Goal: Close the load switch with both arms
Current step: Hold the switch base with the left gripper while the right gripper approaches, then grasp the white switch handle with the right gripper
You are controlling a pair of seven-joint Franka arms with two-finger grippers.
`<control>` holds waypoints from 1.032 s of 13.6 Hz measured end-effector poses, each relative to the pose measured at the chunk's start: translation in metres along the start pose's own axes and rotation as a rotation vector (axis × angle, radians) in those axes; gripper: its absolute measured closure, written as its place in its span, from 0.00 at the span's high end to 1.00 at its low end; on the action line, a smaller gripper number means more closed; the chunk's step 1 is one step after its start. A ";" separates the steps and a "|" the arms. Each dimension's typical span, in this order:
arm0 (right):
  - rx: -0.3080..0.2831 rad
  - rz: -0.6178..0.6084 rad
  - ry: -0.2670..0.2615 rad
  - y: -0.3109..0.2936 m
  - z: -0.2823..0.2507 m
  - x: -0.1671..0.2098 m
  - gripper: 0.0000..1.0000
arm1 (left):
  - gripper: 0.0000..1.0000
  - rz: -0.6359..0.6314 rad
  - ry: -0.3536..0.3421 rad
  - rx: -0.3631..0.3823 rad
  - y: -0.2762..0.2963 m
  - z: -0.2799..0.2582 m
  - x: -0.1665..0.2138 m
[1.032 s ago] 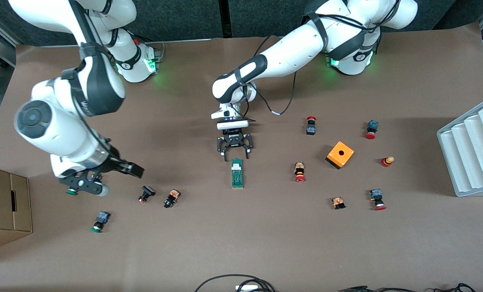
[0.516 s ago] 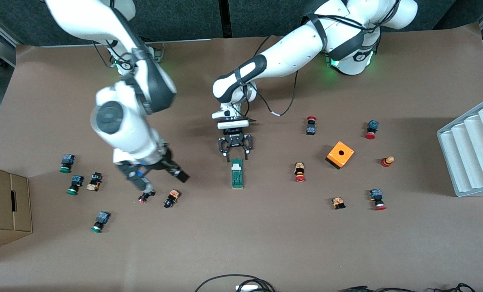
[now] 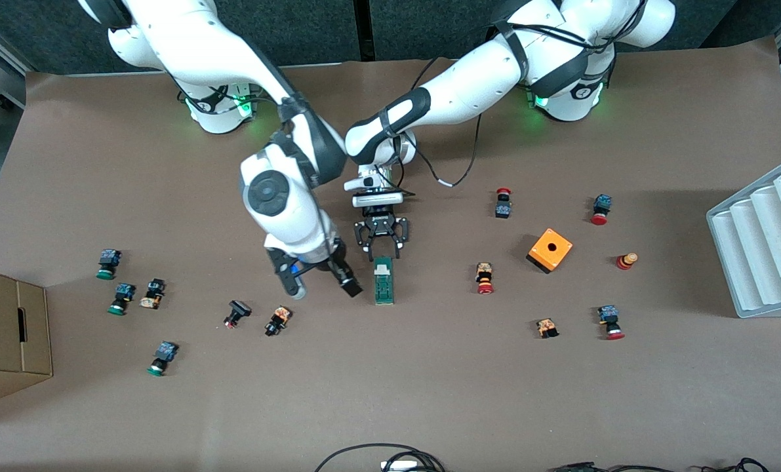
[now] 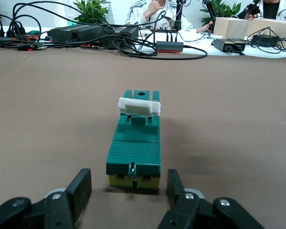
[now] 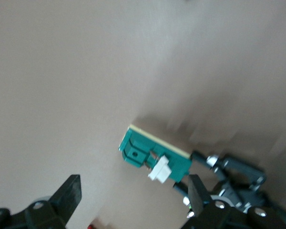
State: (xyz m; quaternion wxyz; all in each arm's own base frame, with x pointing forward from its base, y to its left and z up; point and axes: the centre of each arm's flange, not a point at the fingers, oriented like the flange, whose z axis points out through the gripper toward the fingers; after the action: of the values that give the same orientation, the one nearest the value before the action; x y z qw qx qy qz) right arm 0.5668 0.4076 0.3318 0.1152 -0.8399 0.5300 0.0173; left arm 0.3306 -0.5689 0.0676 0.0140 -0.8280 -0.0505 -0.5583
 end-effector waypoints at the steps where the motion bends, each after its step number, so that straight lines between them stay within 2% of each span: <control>1: 0.010 0.028 -0.001 0.002 0.011 -0.015 0.99 | 0.70 0.000 0.000 0.000 0.000 0.000 0.000; 3: 0.031 0.066 -0.002 0.009 0.035 -0.042 0.97 | 0.70 0.000 0.000 0.000 0.000 0.000 0.000; 5: 0.043 0.089 0.000 0.014 0.057 -0.055 0.94 | 0.70 0.000 0.000 0.000 0.000 0.000 0.000; 7: 0.043 0.099 0.008 0.017 0.074 -0.052 0.83 | 0.70 0.000 0.000 0.000 0.000 0.000 0.000; 8: 0.045 0.101 0.012 0.017 0.080 -0.050 0.83 | 0.70 0.000 0.000 0.000 0.000 0.000 0.000; 10: 0.040 0.104 0.018 0.019 0.087 -0.047 0.70 | 0.70 0.000 0.000 0.000 0.000 0.000 0.000; 14: 0.040 0.106 0.022 0.020 0.097 -0.045 0.61 | 0.71 0.000 0.001 0.000 0.000 0.000 0.000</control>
State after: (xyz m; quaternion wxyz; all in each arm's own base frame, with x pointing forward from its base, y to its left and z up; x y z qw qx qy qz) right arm 0.5380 0.4597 0.2411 0.1252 -0.8084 0.5751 0.0034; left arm 0.3305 -0.5690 0.0676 0.0141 -0.8278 -0.0504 -0.5585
